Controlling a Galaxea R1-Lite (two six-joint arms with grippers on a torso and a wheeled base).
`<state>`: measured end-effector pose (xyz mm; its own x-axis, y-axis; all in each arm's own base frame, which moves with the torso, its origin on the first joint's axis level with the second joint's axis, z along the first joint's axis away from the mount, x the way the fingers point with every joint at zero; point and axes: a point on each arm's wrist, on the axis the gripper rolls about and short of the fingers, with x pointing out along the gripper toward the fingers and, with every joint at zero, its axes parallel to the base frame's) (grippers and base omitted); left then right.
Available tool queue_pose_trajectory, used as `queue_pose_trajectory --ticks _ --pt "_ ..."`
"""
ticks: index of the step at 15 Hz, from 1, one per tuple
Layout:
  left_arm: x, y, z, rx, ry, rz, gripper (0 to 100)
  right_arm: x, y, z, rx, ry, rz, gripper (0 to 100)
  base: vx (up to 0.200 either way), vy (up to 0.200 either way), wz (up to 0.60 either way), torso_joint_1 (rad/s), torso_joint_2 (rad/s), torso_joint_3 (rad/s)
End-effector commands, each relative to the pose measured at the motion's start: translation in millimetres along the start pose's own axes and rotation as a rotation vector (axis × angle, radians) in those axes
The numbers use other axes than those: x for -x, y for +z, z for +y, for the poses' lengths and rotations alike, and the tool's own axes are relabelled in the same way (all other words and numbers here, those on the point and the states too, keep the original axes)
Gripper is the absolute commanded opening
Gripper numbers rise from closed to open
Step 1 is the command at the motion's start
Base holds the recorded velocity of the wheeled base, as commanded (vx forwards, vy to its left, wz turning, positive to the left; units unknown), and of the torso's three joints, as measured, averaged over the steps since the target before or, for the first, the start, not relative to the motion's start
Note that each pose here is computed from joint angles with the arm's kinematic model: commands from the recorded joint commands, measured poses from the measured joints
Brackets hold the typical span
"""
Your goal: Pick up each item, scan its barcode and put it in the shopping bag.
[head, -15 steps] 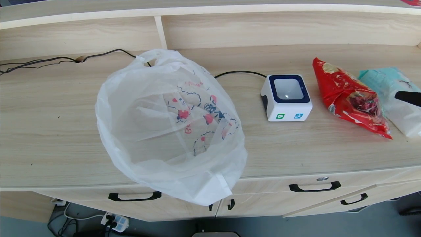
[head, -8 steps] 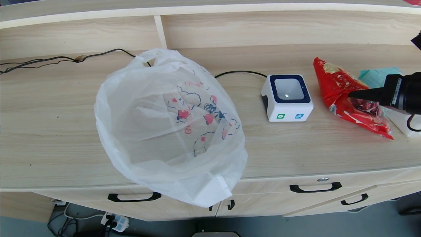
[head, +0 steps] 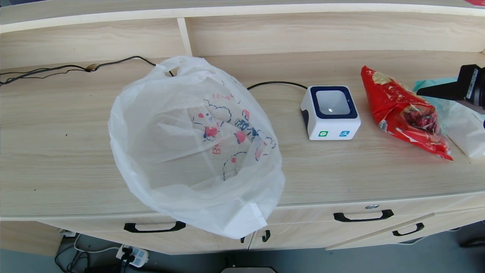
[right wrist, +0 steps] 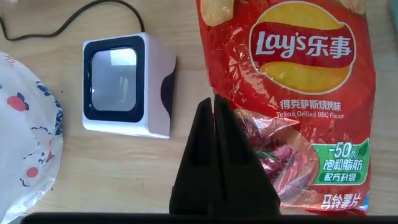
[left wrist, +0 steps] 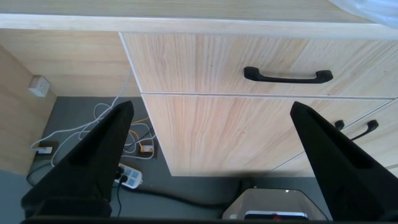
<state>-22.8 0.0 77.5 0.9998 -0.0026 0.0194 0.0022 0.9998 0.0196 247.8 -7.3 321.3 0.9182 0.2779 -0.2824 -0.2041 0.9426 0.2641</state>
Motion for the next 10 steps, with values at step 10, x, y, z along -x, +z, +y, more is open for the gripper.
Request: queue_pose_trajectory --ticks 10 --pt "0 0.1 0.0 0.000 -0.001 0.001 100 -40 -5 -41 -0.002 -0.134 0.030 100 0.000 0.000 0.00 0.000 0.00 0.000"
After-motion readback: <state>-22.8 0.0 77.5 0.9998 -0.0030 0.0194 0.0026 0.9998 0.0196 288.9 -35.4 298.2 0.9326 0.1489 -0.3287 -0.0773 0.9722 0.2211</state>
